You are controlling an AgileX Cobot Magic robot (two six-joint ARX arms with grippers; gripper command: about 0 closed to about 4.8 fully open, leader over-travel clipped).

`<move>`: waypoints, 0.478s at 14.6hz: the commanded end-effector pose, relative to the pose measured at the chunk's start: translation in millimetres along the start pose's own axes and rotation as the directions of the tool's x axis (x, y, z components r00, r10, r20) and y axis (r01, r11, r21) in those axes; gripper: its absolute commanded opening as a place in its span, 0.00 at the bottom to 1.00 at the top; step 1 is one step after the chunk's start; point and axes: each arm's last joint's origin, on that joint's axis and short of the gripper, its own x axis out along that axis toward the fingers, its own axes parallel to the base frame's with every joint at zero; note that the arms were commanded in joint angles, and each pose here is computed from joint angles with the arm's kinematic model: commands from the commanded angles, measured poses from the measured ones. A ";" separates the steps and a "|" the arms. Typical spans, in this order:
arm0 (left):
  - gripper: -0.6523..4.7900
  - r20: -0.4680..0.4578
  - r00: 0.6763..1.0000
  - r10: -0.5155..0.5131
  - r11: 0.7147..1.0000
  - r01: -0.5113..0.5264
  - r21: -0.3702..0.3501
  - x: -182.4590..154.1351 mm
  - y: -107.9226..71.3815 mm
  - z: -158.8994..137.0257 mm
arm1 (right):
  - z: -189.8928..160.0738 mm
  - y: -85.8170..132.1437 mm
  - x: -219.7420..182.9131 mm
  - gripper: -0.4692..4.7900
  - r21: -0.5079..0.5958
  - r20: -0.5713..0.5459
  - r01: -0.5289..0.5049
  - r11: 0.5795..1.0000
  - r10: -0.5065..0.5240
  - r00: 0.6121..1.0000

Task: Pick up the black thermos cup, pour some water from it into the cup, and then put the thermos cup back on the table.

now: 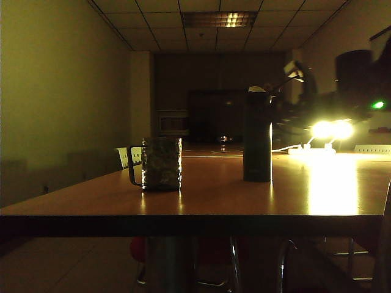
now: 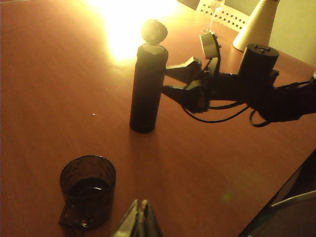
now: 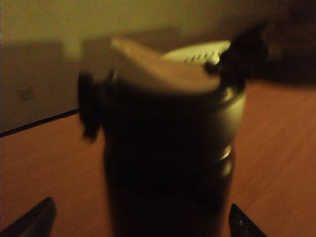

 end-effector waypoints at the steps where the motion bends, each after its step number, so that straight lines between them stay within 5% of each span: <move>1: 0.11 0.013 1.000 -0.013 1.000 0.013 0.007 -0.8 -0.8 2.9 | -9.3 1.5 12.5 1.00 -0.024 0.025 0.010 1.000 -0.010 1.000; 7: 0.11 0.004 1.000 -0.016 1.000 0.016 0.002 -0.8 -0.9 1.9 | -22.8 -6.1 36.9 1.00 -0.021 0.030 -0.013 1.000 0.013 0.999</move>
